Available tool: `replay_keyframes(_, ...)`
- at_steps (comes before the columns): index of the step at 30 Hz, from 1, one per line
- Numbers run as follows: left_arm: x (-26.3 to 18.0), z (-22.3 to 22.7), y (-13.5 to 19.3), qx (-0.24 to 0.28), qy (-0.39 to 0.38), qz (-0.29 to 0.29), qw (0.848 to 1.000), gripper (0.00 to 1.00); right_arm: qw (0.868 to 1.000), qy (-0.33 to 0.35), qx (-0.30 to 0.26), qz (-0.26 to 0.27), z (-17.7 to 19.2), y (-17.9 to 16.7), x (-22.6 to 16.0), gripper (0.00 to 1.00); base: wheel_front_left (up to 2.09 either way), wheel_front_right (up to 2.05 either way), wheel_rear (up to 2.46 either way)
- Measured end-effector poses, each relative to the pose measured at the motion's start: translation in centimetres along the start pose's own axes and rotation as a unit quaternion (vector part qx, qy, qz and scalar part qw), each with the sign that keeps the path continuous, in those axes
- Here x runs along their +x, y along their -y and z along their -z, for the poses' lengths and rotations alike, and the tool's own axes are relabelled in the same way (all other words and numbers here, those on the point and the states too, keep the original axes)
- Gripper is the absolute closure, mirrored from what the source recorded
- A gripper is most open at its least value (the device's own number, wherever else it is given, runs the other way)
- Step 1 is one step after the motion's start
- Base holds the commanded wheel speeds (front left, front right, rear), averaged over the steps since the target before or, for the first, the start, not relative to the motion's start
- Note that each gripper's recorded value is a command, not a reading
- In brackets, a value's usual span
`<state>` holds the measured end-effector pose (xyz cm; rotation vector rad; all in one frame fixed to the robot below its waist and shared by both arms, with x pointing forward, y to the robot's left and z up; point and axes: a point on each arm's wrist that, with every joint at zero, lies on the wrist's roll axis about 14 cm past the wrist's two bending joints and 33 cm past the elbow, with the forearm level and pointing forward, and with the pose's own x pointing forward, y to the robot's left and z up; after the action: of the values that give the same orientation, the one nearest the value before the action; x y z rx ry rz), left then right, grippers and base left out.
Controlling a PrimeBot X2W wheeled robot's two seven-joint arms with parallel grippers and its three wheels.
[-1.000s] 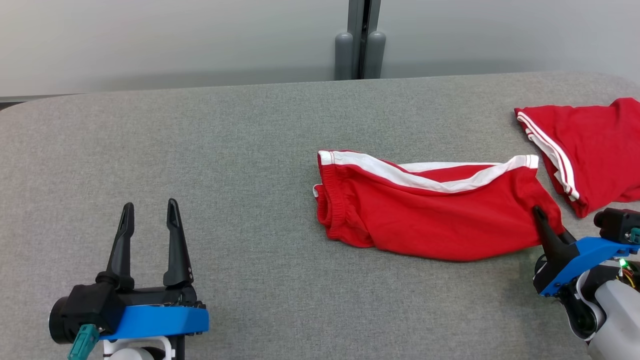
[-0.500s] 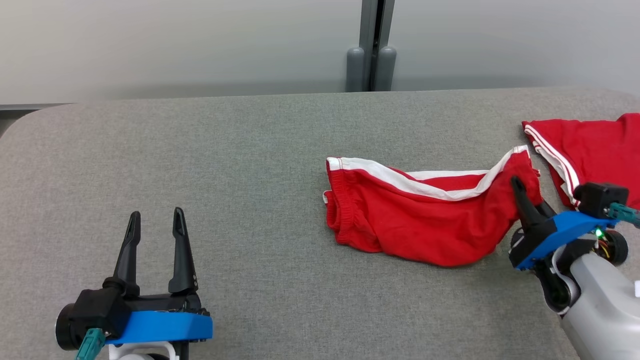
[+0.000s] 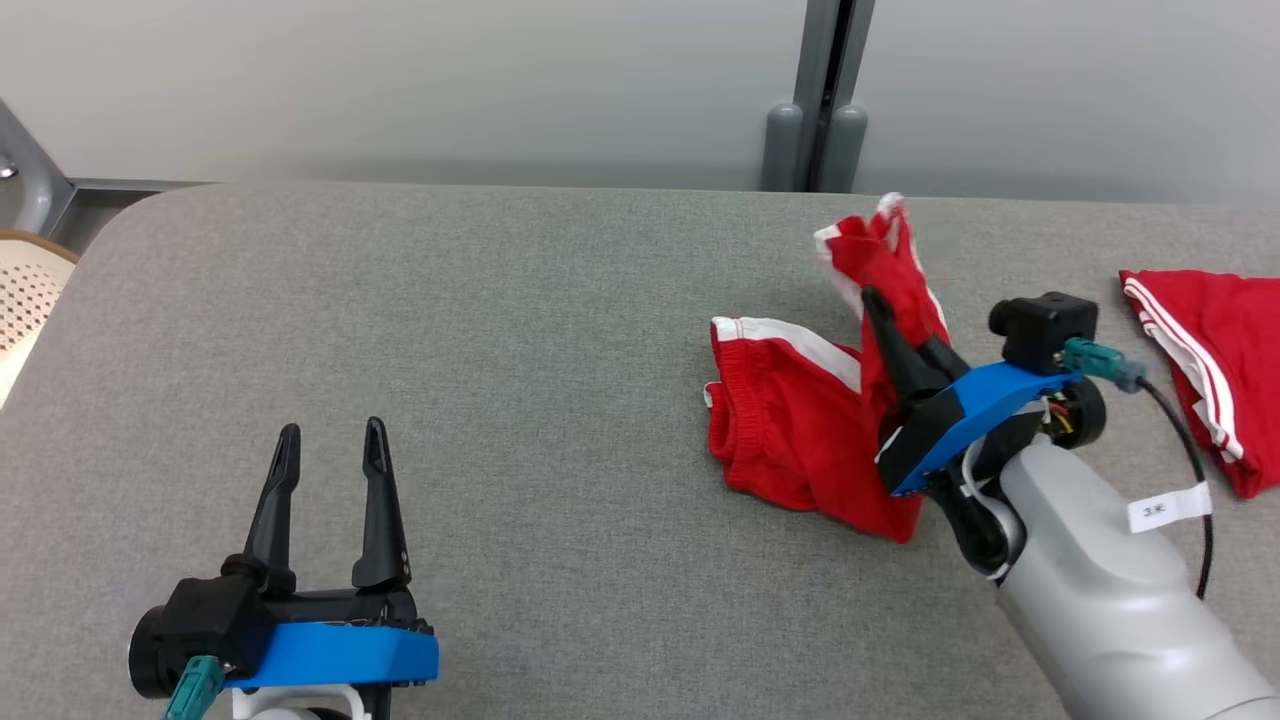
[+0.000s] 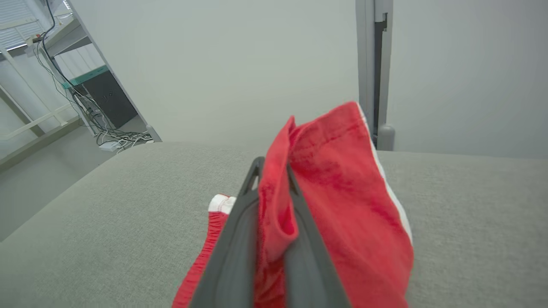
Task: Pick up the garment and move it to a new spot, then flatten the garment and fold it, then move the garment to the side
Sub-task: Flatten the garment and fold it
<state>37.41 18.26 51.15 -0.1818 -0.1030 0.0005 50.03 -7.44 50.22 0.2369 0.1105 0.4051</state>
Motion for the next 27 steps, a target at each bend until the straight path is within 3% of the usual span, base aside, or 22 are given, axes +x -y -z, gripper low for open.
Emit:
replay_keyframes(7,-0.3,0.2,-0.7,-0.001,-0.005,-0.012,1.0,0.0,0.996,-0.047,-0.018,-0.071,4.2,-5.3,0.0,1.0,0.0,0.0,0.0)
replay_keyframes(12,-0.2,0.5,-0.7,-0.001,-0.009,-0.013,1.0,0.0,0.99,-0.09,-0.032,-0.1,7.7,-7.0,-1.6,1.0,0.0,0.0,0.0)
replay_keyframes(17,0.1,0.7,-0.4,-0.002,-0.01,-0.009,1.0,0.0,0.988,-0.104,-0.029,-0.108,9.0,-7.5,-2.7,1.0,0.0,0.0,0.0)
replay_keyframes(20,0.3,0.7,-0.2,-0.002,-0.009,-0.006,1.0,0.0,0.985,-0.113,-0.027,-0.127,10.0,-8.8,-3.6,0.85,0.0,0.0,0.0)
replay_keyframes(21,0.3,0.7,-0.1,-0.003,-0.009,-0.005,1.0,0.0,0.984,-0.114,-0.031,-0.132,10.1,-9.1,-3.8,0.49,0.0,0.0,0.0)
replay_keyframes(22,0.3,0.7,-0.1,-0.003,-0.009,-0.003,1.0,0.0,0.984,-0.111,-0.033,-0.135,10.0,-9.2,-3.8,0.0,0.0,0.0,0.0)
replay_keyframes(27,0.5,0.6,0.3,-0.003,-0.008,0.003,1.0,0.0,0.987,-0.088,-0.031,-0.131,8.7,-9.0,-3.9,0.0,0.0,0.0,0.0)
